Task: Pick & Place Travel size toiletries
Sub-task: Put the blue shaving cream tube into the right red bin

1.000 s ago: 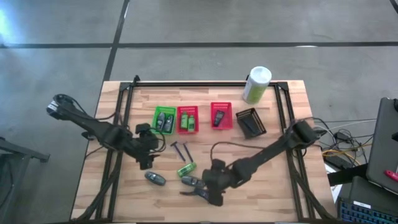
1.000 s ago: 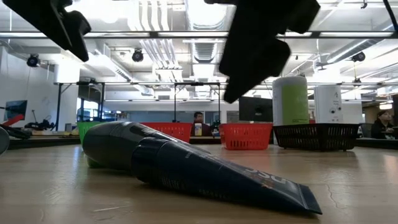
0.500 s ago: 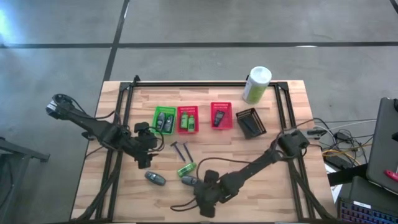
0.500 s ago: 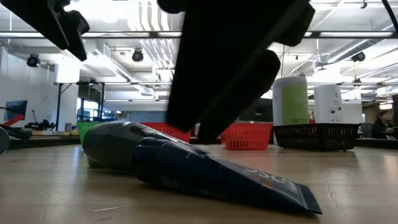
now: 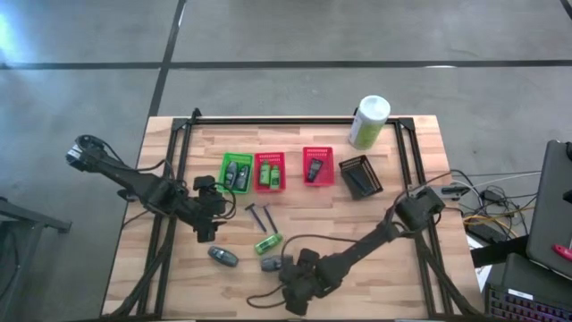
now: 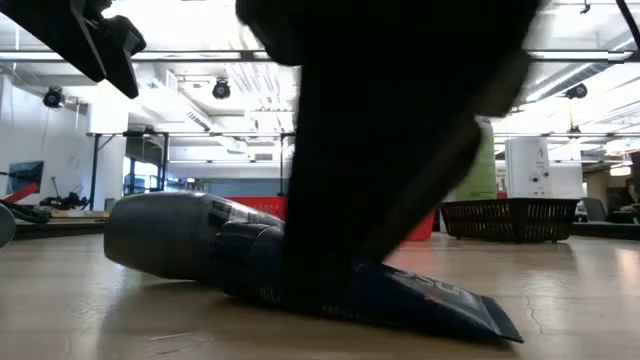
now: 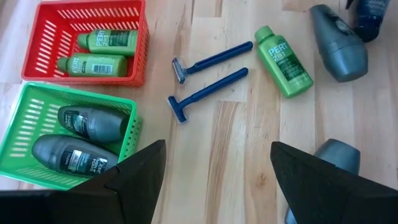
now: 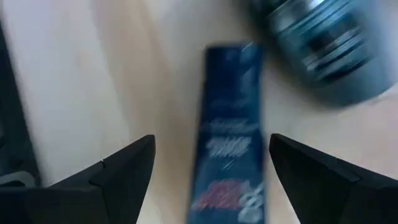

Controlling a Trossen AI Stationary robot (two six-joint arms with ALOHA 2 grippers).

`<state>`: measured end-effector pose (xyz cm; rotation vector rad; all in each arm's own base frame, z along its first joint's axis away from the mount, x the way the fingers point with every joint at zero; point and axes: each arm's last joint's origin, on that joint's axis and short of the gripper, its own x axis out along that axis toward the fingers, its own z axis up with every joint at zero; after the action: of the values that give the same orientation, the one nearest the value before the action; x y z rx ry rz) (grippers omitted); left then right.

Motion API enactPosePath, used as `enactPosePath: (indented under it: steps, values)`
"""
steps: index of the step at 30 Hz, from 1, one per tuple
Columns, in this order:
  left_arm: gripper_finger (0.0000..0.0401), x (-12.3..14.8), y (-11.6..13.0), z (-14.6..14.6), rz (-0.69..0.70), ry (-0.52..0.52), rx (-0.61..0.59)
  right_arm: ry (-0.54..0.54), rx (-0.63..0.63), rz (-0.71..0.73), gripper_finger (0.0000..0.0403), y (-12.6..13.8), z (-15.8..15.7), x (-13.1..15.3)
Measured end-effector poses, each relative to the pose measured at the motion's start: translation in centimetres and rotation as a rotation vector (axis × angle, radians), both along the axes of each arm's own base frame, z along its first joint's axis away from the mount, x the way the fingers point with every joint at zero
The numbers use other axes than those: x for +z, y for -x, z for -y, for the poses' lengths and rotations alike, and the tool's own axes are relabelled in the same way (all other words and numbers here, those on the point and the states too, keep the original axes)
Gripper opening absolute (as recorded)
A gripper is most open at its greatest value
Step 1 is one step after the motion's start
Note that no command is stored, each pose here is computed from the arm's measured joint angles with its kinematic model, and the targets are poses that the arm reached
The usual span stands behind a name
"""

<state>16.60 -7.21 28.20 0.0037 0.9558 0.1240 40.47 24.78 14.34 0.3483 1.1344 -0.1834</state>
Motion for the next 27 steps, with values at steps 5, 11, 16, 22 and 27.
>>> enactPosePath:
  steps: [5, 11, 16, 22, 27]
  values:
    - [0.0293, 0.0, 0.0, 0.0, 0.0, -0.001, -0.001, -0.006, 0.005, 0.01, 0.0311, 0.0, -0.3, 0.1]
    - [0.0293, 0.0, 0.0, 0.0, 0.001, -0.001, 0.0, 0.037, -0.021, 0.03, 0.0315, -0.5, 0.4, -0.2]
    - [0.0293, 0.0, 0.0, 0.0, 0.001, -0.001, 0.001, 0.009, -0.127, 0.036, 0.0303, -1.1, 1.3, -0.7]
    - [0.0293, 0.0, 0.0, 0.0, 0.0, -0.001, 0.001, 0.035, -0.183, 0.047, 0.0278, -1.6, 2.1, -1.3]
    - [0.0293, 0.0, 0.0, 0.0, 0.0, -0.002, 0.001, 0.059, -0.186, 0.032, 0.0244, -1.5, 2.1, -2.0]
